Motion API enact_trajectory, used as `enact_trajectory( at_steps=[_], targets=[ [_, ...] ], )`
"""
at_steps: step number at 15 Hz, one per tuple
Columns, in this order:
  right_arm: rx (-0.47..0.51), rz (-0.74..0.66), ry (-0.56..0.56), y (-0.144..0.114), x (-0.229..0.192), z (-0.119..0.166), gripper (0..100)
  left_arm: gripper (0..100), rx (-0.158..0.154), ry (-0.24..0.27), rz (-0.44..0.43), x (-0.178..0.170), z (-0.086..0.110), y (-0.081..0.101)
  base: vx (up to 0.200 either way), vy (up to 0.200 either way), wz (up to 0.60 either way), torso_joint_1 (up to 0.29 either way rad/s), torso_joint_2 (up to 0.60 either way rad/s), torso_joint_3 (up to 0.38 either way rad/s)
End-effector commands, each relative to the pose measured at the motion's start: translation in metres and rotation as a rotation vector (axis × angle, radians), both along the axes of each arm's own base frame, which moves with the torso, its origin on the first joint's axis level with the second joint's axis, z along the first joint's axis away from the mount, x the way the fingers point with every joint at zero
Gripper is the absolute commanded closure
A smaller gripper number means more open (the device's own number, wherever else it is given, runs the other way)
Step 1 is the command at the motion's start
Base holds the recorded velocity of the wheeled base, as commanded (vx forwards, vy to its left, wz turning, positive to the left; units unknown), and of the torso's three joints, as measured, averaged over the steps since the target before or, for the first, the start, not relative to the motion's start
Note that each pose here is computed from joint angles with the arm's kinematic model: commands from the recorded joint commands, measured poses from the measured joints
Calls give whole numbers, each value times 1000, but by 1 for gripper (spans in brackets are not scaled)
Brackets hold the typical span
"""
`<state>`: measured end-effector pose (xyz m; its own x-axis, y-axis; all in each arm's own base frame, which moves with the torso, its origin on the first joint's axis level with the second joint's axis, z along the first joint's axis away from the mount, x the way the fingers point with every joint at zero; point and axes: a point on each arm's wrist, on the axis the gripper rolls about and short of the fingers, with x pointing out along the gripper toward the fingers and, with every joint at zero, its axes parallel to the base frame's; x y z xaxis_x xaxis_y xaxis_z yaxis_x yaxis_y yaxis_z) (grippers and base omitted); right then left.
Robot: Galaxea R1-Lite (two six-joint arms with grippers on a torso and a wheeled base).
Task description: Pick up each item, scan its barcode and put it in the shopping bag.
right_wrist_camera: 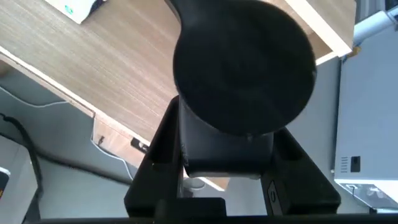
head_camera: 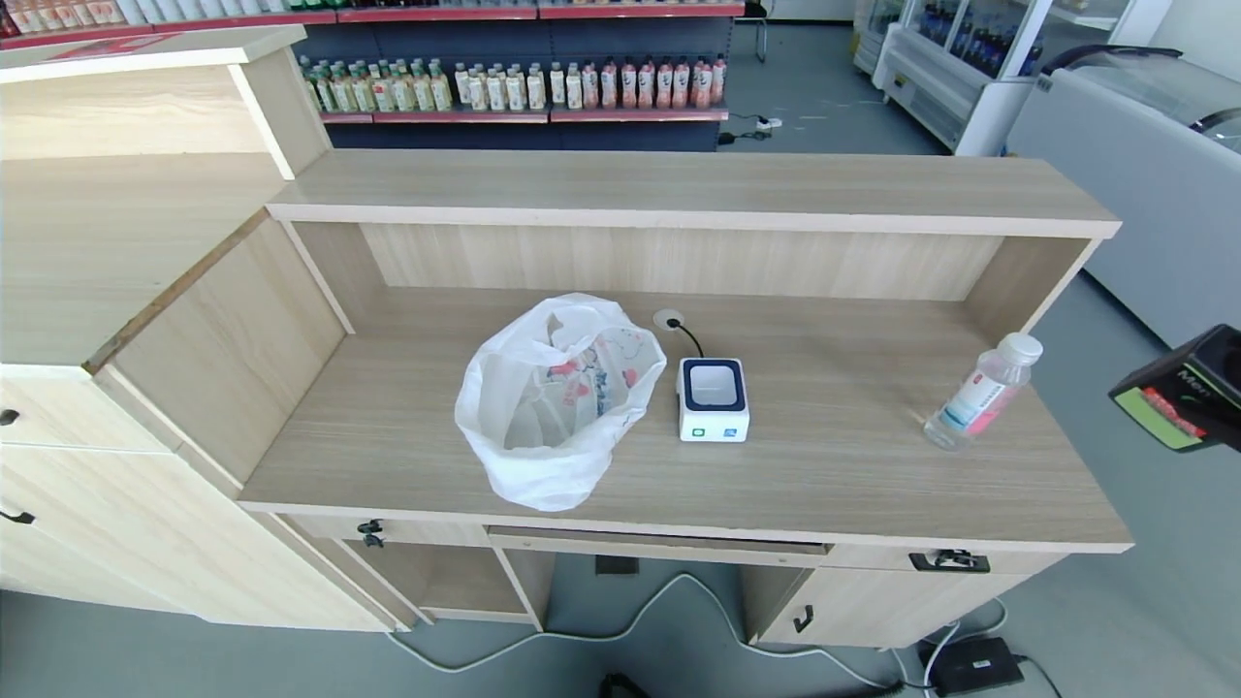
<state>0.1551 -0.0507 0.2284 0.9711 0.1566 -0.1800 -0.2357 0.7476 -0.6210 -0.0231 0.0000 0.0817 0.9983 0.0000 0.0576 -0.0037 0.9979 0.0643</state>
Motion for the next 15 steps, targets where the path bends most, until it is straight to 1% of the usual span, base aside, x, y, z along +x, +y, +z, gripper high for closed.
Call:
enact_trajectory(
  at_steps=[1, 2, 4, 5, 6, 7, 8, 9, 10, 11, 12, 15],
  targets=[
    [62, 7, 39, -5, 22, 0, 100, 0, 0, -1, 0, 0, 0, 0, 0, 0, 600, 2, -2, -2],
    [107, 32, 51, -4, 35, 4, 100, 0, 0, -1, 0, 0, 0, 0, 0, 0, 600, 7, 2, 2],
    [249, 120, 109, 10, 83, 9, 100, 0, 0, -1, 0, 0, 0, 0, 0, 0, 0, 0, 0, 0],
    [407, 146, 167, 20, 115, 10, 100, 0, 0, -1, 2, 0, 0, 0, 0, 0, 0, 0, 0, 0],
    [570, 151, 216, 30, 134, 12, 100, 0, 0, -1, 0, 0, 0, 0, 0, 0, 0, 0, 0, 0],
    [703, 154, 248, 38, 148, 13, 100, 0, 0, -1, 0, 0, 0, 0, 0, 0, 0, 0, 0, 0],
    [910, 137, 288, 42, 170, 7, 100, 0, 0, -1, 0, 0, 0, 0, 0, 0, 0, 0, 0, 0],
    [1002, 117, 307, 42, 184, -4, 100, 0, 0, -1, 0, 0, 0, 0, 0, 0, 0, 0, 0, 0],
    [1022, 100, 340, 44, 191, -18, 100, 0, 0, -1, 0, 0, 0, 0, 0, 0, 0, 0, 0, 0],
    [1025, 90, 359, 43, 193, -24, 100, 0, 0, -1, 0, 0, 0, 0, 0, 0, 0, 0, 0, 0],
    [1023, 65, 409, 43, 198, -44, 100, 0, 0, -1, 0, 0, 0, 0, 0, 0, 0, 0, 0, 0],
    [998, 66, 441, 47, 208, -59, 100, 0, 0, -1, 0, 0, 0, 0, 0, 0, 0, 0, 0, 0]
  ],
)
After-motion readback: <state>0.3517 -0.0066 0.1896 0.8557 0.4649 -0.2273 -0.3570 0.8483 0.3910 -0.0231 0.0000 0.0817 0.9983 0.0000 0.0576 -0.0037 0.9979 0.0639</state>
